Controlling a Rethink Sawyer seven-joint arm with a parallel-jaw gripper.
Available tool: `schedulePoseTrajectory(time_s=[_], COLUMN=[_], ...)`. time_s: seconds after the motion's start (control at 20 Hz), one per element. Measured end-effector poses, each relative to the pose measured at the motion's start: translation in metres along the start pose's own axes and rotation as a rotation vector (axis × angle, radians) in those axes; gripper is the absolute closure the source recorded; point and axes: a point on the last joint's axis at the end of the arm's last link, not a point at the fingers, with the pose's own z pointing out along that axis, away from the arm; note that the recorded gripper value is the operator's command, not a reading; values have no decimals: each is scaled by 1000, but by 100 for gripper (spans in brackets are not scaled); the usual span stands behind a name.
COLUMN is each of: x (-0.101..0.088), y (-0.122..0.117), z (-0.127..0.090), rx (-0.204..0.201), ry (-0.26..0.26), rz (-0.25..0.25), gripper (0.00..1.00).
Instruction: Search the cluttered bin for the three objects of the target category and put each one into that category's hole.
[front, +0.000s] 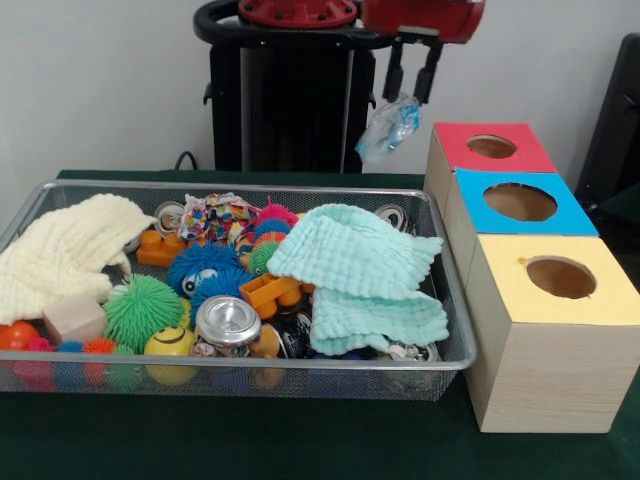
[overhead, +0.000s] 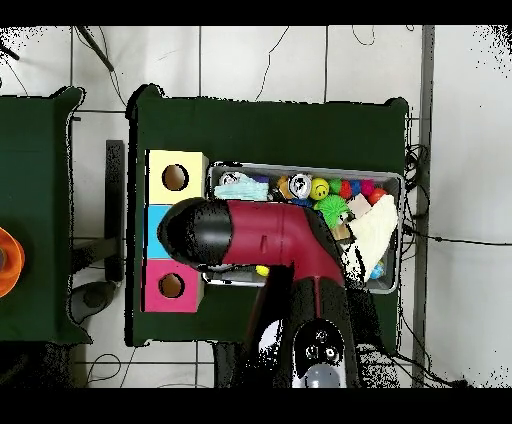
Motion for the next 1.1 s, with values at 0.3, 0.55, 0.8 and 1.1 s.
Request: schedulePoseTrajectory(time_s=[0.3,0.55,0.8,1.1], x=[1,0,4,13], y=[35,61,84,106], z=[-2,-3,-4,0], rx=[21,40,56,70], ry=[-16,-31,-42,-40], rz=[5,8,9,6], gripper=[100,100,100,100])
